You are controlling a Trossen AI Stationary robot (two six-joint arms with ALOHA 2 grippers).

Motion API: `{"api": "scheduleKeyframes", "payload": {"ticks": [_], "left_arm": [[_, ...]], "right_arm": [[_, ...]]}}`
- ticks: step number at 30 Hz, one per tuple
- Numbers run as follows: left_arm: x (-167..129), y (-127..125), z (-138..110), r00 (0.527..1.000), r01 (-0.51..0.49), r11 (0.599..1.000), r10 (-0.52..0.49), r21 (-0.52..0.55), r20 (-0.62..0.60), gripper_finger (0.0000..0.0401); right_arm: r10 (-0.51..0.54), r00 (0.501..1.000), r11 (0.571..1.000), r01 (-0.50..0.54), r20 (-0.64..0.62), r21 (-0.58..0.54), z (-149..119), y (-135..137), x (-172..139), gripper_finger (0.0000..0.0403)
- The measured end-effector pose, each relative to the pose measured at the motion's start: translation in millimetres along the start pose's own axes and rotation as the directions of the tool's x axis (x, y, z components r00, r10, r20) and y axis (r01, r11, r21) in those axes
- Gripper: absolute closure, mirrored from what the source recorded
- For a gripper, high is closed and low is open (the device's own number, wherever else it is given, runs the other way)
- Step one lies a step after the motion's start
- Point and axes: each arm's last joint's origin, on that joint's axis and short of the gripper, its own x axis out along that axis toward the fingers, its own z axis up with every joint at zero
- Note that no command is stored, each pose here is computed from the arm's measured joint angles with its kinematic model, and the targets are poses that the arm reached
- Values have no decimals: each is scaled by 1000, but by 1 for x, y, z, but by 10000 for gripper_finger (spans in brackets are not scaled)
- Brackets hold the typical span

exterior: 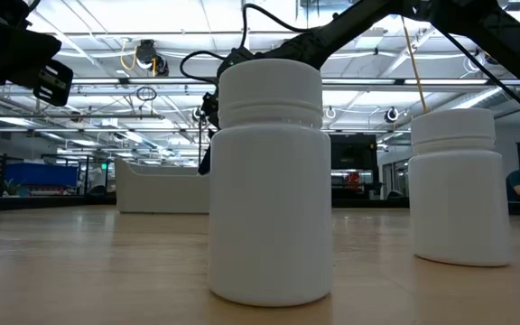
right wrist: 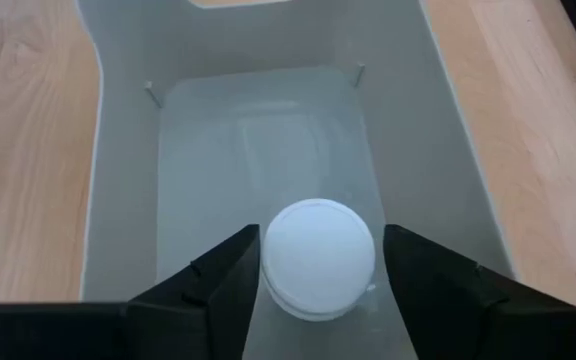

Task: Pick and place pill bottles into a basket
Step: Put the white medicine bottle into the gray basket

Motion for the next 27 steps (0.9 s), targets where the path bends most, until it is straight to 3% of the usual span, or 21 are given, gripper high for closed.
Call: {"api": "scheduleKeyframes", "payload": {"ticks": [6, 12, 17, 22, 27], "left_arm": [[0, 0, 0, 1000, 0, 1000, 0, 0, 0, 377], [0, 0, 0, 1000, 0, 1000, 0, 0, 0, 377], [0, 0, 0, 1000, 0, 1000, 0, 0, 0, 377], [0, 0, 0, 1000, 0, 1000, 0, 0, 0, 377], [0, 0, 0, 1000, 0, 1000, 0, 0, 0, 377]], "right_arm": [[-18, 1000, 998, 18, 7, -52, 1, 0, -1, 185], [-113, 993, 984, 109, -18, -140, 3, 13, -2, 183], [-92, 996, 982, 88, -19, -166, 7, 27, -7, 173], [-82, 997, 976, 78, -11, -202, 18, 49, -28, 166], [-129, 992, 961, 127, 8, -245, 33, 72, -68, 165]]}}
